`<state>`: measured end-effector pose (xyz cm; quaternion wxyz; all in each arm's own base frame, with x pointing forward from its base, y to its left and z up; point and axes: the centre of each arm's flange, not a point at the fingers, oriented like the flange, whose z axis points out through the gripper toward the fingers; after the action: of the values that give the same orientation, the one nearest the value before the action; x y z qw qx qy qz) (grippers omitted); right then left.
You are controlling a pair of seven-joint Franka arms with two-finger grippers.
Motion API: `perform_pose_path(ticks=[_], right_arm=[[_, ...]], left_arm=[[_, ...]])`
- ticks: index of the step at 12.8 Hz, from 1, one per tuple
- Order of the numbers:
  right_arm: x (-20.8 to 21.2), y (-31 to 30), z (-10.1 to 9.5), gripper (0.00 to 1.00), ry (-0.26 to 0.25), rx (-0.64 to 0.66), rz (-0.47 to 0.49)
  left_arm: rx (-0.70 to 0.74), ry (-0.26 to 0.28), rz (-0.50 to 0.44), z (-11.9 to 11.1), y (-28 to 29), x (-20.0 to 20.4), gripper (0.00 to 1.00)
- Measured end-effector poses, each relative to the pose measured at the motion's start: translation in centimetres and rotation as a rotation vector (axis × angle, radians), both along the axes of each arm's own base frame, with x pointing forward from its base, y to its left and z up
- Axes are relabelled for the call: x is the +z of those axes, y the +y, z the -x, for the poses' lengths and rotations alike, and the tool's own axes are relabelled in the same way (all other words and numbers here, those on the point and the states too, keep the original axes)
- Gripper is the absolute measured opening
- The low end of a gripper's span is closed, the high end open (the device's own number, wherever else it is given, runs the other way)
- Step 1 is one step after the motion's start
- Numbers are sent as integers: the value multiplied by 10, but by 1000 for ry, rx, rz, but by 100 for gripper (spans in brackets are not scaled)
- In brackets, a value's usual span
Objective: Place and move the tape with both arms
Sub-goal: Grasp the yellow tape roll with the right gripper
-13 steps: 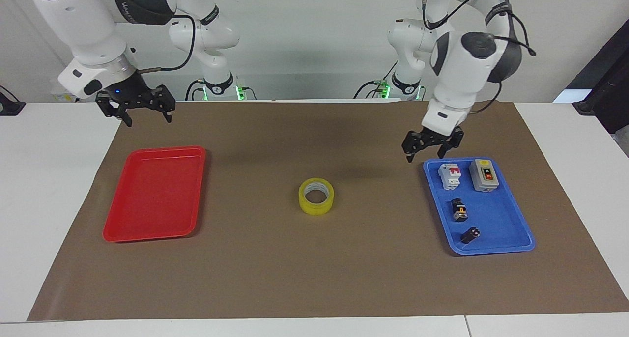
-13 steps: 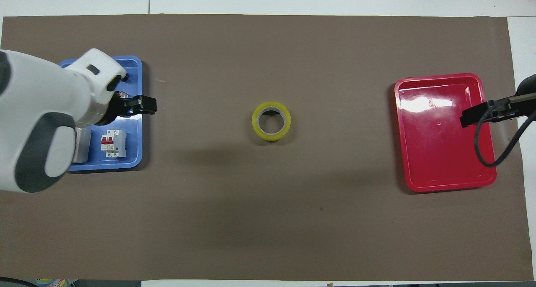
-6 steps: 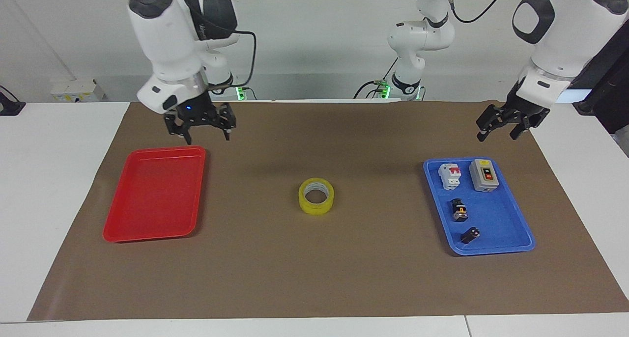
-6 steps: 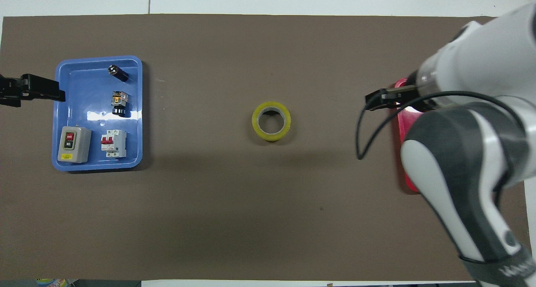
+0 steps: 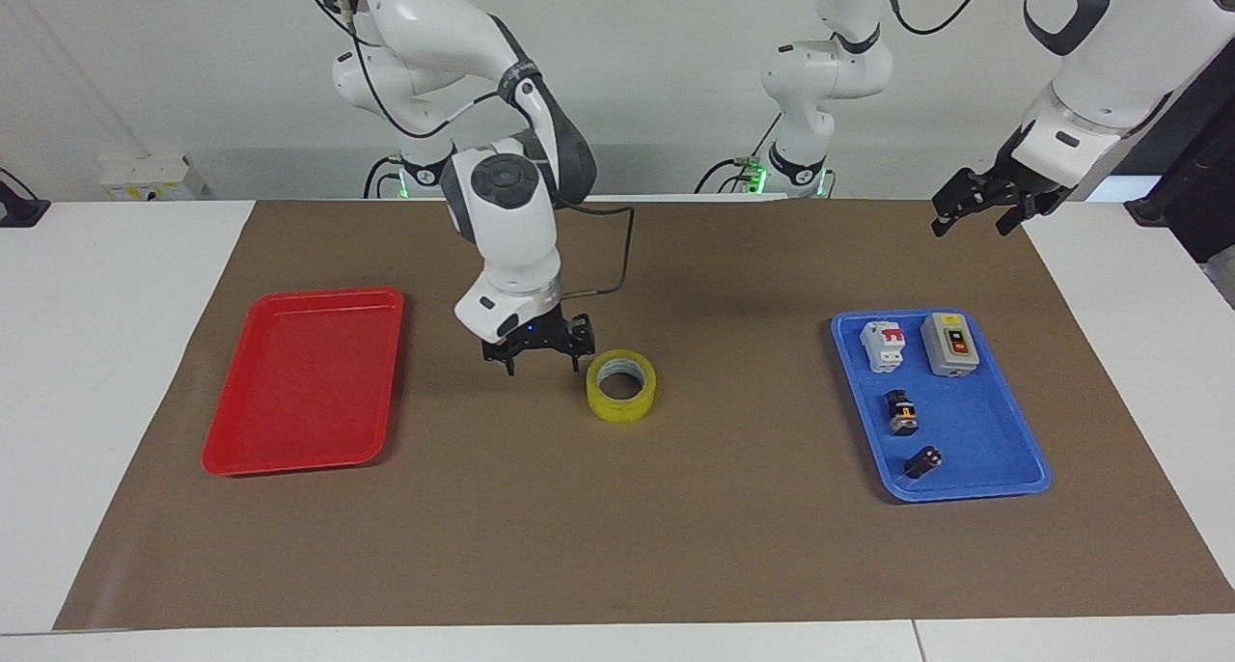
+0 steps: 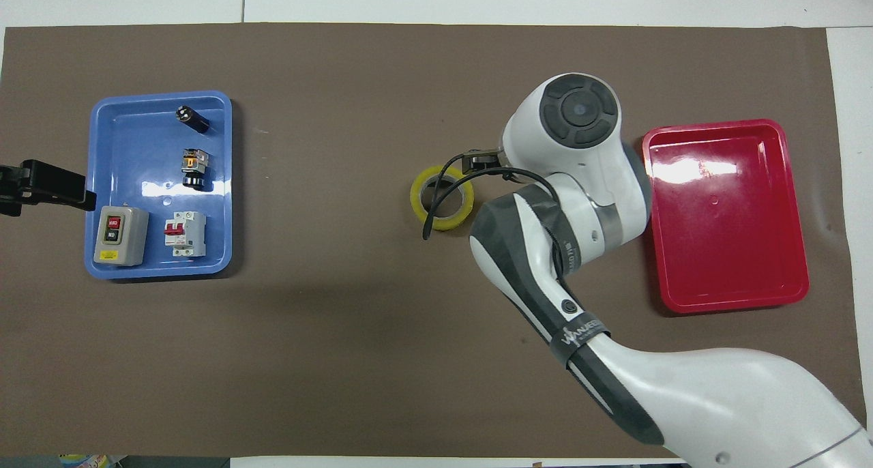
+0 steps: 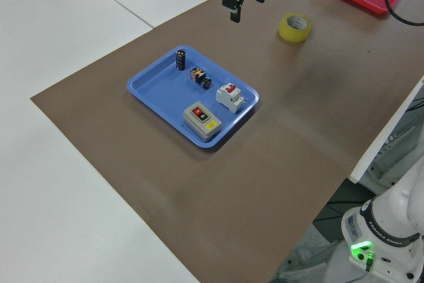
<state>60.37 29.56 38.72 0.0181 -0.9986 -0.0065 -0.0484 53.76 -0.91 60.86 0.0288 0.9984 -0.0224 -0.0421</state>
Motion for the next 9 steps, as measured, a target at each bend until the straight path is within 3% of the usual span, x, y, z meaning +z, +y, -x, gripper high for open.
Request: perform_pose_path(ticks=[6, 9], right_arm=[[-27, 24, 11, 100, 35, 10, -5], [-42, 42, 26, 100, 30, 41, -11]], left_arm=[[-40, -4, -32, 0, -2, 1, 100], [-41, -11, -38, 0, -2, 3, 100]])
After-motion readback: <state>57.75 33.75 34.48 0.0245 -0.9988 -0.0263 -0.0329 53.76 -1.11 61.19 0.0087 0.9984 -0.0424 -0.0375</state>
